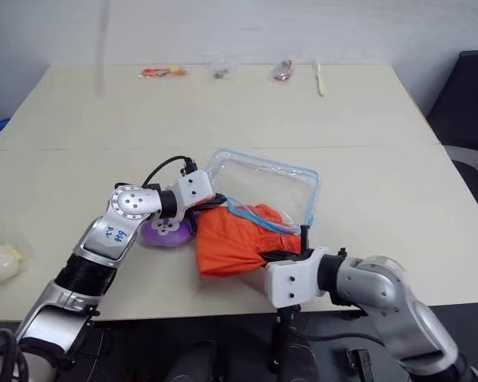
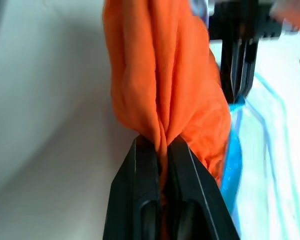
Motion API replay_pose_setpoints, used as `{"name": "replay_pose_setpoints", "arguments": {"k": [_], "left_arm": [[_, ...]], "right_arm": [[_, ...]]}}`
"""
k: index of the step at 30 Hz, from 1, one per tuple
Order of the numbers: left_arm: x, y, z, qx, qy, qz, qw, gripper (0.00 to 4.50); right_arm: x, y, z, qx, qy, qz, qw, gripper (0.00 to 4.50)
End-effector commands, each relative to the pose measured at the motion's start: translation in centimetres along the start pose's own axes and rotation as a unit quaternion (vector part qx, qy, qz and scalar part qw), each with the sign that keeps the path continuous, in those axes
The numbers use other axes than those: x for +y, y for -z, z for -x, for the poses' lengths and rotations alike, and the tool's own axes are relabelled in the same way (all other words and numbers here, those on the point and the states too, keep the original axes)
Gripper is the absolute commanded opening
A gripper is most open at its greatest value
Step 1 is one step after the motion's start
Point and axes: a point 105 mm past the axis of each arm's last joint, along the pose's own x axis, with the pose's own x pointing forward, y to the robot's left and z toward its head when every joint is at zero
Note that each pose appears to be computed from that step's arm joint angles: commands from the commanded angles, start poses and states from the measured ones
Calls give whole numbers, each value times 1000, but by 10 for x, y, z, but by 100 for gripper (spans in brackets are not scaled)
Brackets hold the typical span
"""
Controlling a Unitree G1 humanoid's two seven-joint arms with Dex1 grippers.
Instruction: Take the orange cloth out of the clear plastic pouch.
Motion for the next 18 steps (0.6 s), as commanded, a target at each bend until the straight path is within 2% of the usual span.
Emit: {"name": "replay_pose_setpoints", "arguments": {"k": [1, 6, 12, 15, 18], "left_arm": [[8, -13, -2, -18, -15, -16, 1000, 0], [15, -9, -3, -6, -26, -27, 999, 0], [19, -1, 6, 3, -27, -16, 1000, 0], [17, -3, 12, -6, -17, 10, 1000, 68], [7, -11, 25, -29, 23, 25, 999, 160]], "right_arm": [[1, -19, 11, -36, -19, -6, 999, 1], [-7, -40, 30, -82, -27, -77, 993, 1], [-37, -42, 74, -62, -11, -145, 987, 1], [-52, -43, 100, -42, -4, -178, 983, 0], [-73, -35, 122, -9, 44, -185, 982, 0]]}}
